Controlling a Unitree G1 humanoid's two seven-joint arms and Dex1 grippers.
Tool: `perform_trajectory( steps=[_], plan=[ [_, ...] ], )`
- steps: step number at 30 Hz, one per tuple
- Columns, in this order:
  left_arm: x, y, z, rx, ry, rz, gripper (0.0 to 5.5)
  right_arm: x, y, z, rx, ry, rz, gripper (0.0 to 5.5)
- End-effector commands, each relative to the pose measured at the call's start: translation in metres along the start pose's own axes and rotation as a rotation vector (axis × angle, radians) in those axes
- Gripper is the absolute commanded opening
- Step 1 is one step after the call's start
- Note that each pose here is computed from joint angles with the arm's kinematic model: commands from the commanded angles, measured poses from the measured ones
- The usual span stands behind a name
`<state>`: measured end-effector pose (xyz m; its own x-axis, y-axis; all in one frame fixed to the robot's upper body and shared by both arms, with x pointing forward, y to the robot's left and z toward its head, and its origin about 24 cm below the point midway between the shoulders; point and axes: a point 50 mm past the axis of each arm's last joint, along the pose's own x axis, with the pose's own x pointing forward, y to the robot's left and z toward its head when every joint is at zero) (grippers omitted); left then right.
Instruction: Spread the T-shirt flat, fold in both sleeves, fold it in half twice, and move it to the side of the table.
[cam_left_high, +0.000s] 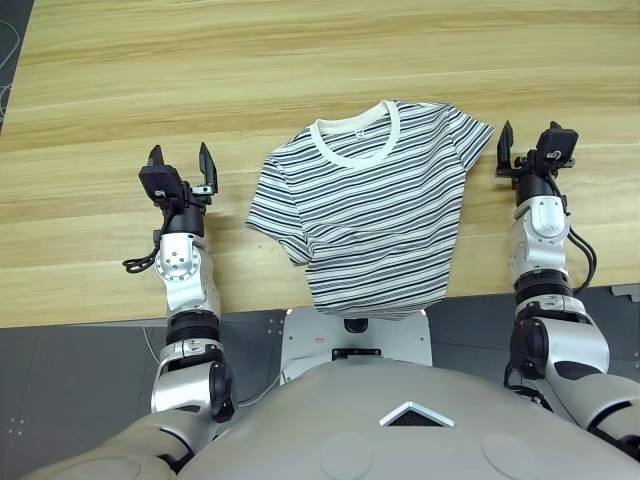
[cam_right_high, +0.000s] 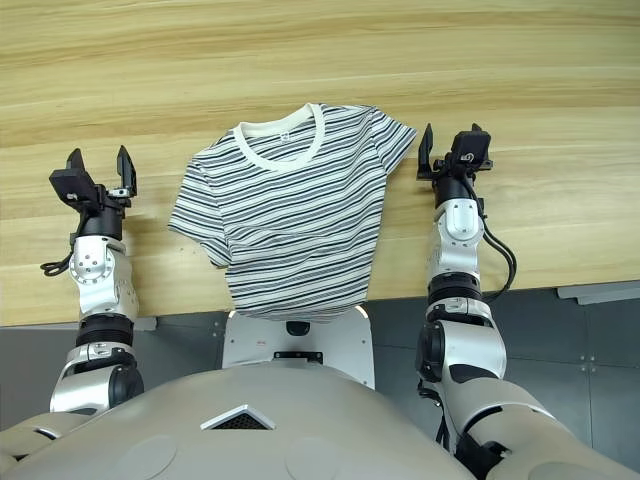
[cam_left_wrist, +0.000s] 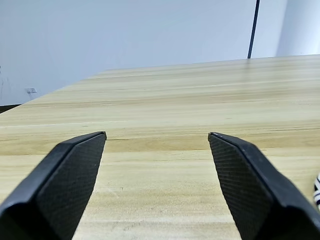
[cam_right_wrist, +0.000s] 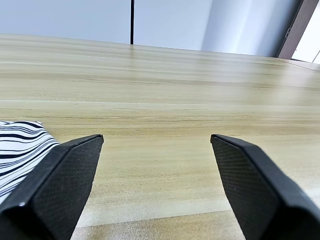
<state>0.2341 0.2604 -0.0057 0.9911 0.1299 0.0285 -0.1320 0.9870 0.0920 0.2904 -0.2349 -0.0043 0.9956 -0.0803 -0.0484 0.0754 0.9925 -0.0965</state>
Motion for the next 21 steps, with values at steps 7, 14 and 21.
perform_trajectory(
  steps=[7,14,21],
  plan=[
    [0.003,0.001,0.0017,-0.004,0.002,-0.008,3.8,0.003,0.0021,0.0038,0.007,-0.013,0.002,3.98],
    [0.0033,0.0012,0.0015,-0.006,0.006,-0.009,3.8,0.0032,0.0024,0.0037,0.007,-0.012,0.002,3.98],
    [0.0038,0.0011,0.0009,-0.007,0.01,-0.01,3.8,0.0038,0.0025,0.0034,0.013,-0.007,0.003,3.98]
  ],
)
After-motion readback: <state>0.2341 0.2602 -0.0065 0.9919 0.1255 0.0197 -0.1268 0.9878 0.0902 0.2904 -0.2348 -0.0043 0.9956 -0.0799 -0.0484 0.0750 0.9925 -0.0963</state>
